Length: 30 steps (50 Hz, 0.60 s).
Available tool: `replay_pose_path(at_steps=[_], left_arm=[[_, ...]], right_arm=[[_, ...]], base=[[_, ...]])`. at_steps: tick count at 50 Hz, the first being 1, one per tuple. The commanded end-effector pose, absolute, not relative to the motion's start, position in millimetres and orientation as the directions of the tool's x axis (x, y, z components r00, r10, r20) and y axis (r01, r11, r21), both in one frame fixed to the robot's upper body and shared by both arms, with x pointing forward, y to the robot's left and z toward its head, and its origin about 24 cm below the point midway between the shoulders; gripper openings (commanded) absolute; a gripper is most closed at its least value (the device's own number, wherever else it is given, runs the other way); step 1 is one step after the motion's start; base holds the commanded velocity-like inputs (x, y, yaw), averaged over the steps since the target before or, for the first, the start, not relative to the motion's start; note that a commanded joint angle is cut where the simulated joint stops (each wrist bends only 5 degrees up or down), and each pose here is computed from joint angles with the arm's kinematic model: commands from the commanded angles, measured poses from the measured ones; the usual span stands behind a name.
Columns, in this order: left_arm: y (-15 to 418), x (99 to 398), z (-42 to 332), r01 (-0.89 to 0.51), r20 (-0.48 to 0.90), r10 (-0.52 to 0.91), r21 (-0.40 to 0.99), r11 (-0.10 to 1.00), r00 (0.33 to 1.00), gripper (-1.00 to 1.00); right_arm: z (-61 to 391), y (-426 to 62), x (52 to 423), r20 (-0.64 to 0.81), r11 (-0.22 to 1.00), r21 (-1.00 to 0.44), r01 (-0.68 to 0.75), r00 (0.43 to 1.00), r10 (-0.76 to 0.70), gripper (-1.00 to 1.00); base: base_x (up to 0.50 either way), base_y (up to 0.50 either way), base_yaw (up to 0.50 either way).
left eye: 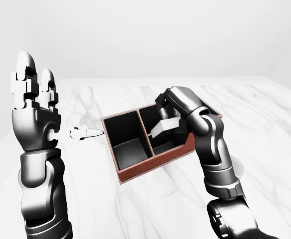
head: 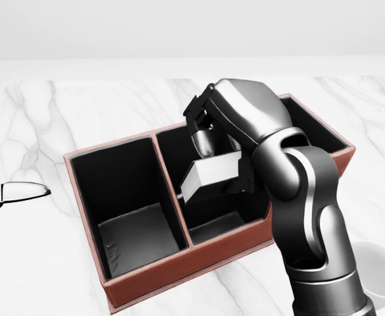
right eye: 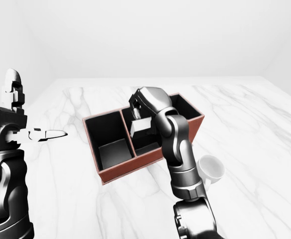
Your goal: Pick up the book and place it in the front compartment of the caddy.
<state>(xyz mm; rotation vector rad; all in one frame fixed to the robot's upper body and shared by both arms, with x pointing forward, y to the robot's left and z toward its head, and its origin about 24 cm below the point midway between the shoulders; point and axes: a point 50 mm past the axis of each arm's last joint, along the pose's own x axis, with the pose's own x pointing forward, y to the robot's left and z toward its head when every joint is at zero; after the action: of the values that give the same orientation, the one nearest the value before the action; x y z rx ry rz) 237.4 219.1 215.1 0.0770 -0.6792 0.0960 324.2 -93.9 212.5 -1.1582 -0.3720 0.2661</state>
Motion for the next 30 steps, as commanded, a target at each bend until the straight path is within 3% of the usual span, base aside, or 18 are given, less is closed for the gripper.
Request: replay_pose_path(at_steps=[1,30], left_arm=[[219.0,236.8,215.5,-0.114,0.632,0.063,0.04,0.993,0.772,1.0],[215.6,238.3,211.9,-0.104,0.62,0.053,0.047,0.993,0.783,1.0]], right_arm=[[220.8,-93.8,329.5,0.181,0.379,-0.925,0.029,0.91,0.372,-1.0],[227.7,-89.9,344.8,0.183,0.377,-0.926,0.035,0.913,0.364,-1.0]], base=[[0.0,0.0,0.0],[0.0,0.0,0.0]])
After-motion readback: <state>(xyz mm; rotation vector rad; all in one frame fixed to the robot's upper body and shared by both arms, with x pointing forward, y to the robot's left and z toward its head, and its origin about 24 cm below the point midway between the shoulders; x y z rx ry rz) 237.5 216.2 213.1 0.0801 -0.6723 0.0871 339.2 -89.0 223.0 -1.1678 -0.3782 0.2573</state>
